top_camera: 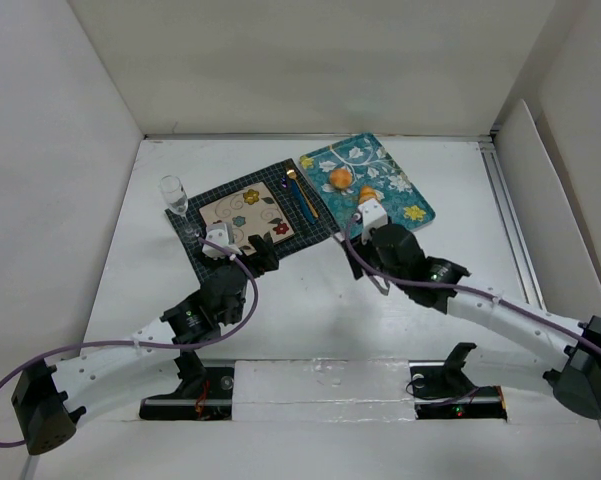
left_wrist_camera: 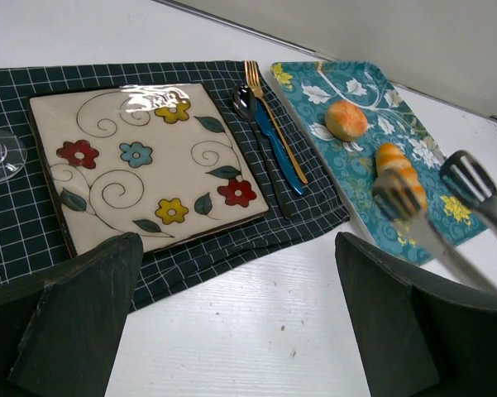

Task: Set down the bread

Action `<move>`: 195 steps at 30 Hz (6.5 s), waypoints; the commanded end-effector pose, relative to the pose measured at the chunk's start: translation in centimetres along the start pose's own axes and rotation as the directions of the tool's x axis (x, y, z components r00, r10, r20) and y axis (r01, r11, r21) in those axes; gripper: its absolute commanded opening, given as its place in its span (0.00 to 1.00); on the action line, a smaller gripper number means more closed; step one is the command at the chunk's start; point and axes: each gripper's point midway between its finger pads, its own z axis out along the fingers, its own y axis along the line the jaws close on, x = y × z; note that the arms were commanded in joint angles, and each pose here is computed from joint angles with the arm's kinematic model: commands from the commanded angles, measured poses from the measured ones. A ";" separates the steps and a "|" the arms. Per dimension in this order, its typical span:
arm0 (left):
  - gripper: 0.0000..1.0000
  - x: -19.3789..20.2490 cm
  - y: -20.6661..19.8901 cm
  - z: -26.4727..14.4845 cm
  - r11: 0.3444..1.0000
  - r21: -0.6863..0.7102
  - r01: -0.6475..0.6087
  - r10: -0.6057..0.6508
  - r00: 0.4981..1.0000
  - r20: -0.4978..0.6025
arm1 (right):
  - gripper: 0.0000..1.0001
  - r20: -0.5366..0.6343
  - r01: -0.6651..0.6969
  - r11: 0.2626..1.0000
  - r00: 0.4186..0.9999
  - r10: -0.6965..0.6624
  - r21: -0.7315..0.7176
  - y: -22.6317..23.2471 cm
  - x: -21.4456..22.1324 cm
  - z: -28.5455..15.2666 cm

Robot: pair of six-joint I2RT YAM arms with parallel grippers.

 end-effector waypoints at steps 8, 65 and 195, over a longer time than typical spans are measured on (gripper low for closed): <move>0.99 -1.8 -0.8 0.0 0.999 0.019 0.048 -0.049 0.998 0.040 | 0.73 -0.034 0.012 0.989 0.999 -0.007 0.148 -10.8 -2.0 2.8; 0.99 -2.1 -1.1 0.4 0.999 -0.004 0.044 -0.044 0.998 0.044 | 0.46 -0.020 -0.068 0.998 0.997 0.068 -0.011 -13.8 1.7 8.1; 0.99 -6.5 3.5 -2.9 0.977 -0.062 0.204 -0.189 0.963 0.190 | 0.61 -0.079 -0.071 0.997 0.995 0.068 -0.030 -14.0 0.1 20.4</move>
